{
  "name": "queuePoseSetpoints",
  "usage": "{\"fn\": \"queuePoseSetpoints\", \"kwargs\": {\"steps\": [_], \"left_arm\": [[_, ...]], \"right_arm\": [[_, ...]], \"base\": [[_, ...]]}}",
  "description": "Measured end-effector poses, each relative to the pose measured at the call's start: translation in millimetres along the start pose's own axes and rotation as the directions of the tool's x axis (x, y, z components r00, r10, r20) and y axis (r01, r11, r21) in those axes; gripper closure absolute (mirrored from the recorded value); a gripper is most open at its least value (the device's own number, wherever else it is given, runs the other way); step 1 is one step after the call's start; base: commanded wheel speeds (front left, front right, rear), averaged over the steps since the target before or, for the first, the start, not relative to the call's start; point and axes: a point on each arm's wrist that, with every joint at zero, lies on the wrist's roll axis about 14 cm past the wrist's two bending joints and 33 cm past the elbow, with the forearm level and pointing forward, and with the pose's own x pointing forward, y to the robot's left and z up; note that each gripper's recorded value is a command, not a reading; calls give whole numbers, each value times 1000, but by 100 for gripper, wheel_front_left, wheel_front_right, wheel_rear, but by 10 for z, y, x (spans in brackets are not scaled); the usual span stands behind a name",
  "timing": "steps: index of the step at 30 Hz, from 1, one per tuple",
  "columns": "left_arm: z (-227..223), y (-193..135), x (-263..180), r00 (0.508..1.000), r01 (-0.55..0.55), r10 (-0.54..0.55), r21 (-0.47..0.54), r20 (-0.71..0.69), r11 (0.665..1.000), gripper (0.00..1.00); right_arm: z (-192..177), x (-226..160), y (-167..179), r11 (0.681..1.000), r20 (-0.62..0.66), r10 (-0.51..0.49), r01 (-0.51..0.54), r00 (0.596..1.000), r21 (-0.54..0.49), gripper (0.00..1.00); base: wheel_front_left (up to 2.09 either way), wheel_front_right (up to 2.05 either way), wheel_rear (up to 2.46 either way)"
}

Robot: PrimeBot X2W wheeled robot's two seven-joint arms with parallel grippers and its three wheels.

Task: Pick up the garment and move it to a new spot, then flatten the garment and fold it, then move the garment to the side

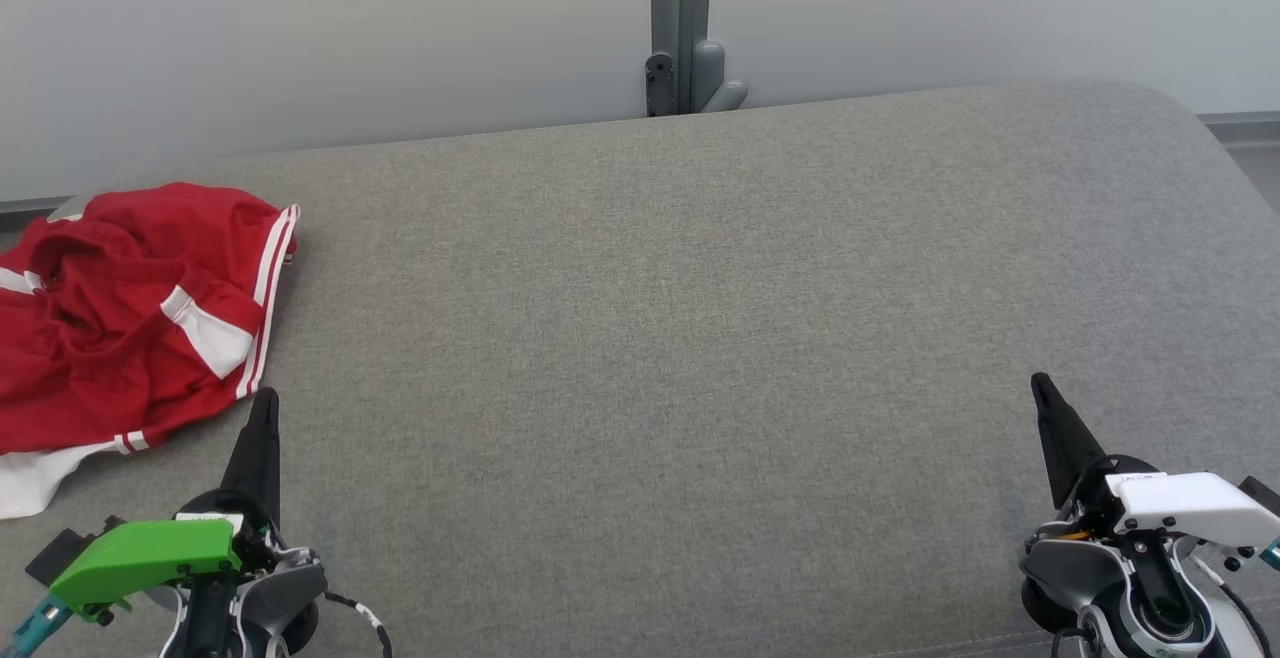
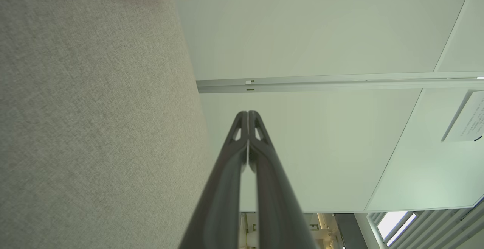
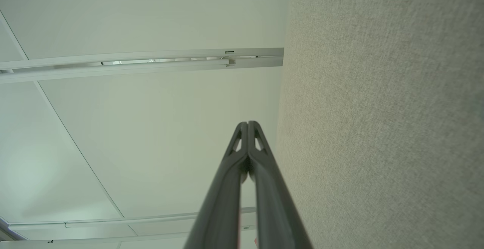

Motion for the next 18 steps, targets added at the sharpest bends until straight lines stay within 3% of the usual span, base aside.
{"fn": "queuePoseSetpoints", "kwargs": {"steps": [18], "left_arm": [[0, 0, 0, 1000, 0, 0, 0, 0, 1000, 100]], "right_arm": [[0, 0, 0, 1000, 0, 0, 0, 1000, 0, 100]], "base": [[0, 0, 0]]}}
